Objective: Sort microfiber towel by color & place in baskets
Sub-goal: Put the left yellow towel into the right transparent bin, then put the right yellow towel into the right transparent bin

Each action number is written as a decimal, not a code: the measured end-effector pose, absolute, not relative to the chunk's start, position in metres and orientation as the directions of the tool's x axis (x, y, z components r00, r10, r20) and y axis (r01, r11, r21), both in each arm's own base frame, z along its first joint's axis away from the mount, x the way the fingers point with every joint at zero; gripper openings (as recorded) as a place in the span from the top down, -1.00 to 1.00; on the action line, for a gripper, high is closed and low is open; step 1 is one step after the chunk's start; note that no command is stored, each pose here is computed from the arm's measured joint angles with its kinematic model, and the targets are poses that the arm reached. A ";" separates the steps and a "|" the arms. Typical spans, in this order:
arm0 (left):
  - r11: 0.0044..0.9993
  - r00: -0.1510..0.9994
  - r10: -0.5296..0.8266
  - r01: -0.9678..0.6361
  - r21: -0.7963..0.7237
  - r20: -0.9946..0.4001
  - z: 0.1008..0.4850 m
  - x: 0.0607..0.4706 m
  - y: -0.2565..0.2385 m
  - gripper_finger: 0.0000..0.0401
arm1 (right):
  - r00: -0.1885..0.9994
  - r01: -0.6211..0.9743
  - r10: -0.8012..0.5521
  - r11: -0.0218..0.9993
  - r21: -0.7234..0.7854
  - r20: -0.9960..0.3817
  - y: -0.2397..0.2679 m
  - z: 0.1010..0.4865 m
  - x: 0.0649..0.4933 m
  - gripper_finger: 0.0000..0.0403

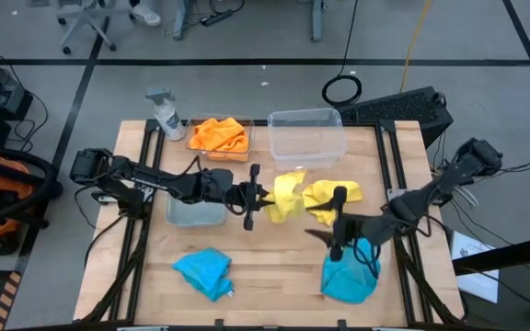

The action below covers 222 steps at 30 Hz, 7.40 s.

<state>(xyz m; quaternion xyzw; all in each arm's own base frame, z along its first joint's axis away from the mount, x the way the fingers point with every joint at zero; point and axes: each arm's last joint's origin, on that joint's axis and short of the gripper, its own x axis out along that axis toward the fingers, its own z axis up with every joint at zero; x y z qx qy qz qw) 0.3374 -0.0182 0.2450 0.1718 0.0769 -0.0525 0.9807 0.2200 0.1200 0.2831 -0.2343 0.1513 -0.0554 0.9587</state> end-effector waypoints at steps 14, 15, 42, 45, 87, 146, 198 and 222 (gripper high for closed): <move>0.921 0.970 -0.184 0.226 0.318 -0.159 0.246 0.337 -0.024 0.89 | 0.927 0.182 -0.338 0.785 -0.592 -0.162 0.105 0.269 0.265 -0.64; 0.920 0.970 -0.184 0.227 0.319 -0.159 0.246 0.337 -0.024 0.89 | 0.926 0.181 -0.339 0.785 -0.592 -0.166 0.103 0.268 0.266 -0.61; 0.899 0.951 -0.230 0.289 0.329 -0.206 0.243 0.334 -0.033 0.50 | 0.921 0.066 -0.226 0.893 -0.446 -0.317 0.074 0.256 0.274 0.93; 0.900 0.942 -0.250 0.311 0.304 -0.224 0.242 0.332 -0.038 0.20 | 0.927 0.068 -0.224 0.890 -0.450 -0.301 0.073 0.261 0.271 0.90; 0.934 0.915 -0.018 0.159 0.321 -0.402 0.246 0.310 -0.033 -0.44 | 0.653 0.475 -0.648 0.753 -0.456 -0.391 -0.093 0.285 0.217 0.97; 0.935 0.929 -0.024 0.152 0.321 -0.369 0.231 0.326 -0.032 -0.44 | 0.597 0.622 -0.667 0.736 -0.268 -0.445 -0.108 0.245 0.193 0.04; 0.936 0.937 -0.024 0.143 0.320 -0.349 0.233 0.327 -0.032 -0.44 | 0.285 0.476 -0.177 0.879 -0.022 -0.942 0.018 0.119 0.239 0.25; 0.931 0.969 -0.123 0.188 0.313 -0.216 0.227 0.348 -0.036 -0.44 | 0.696 0.163 -0.064 0.984 0.070 -0.716 0.040 0.200 0.225 0.90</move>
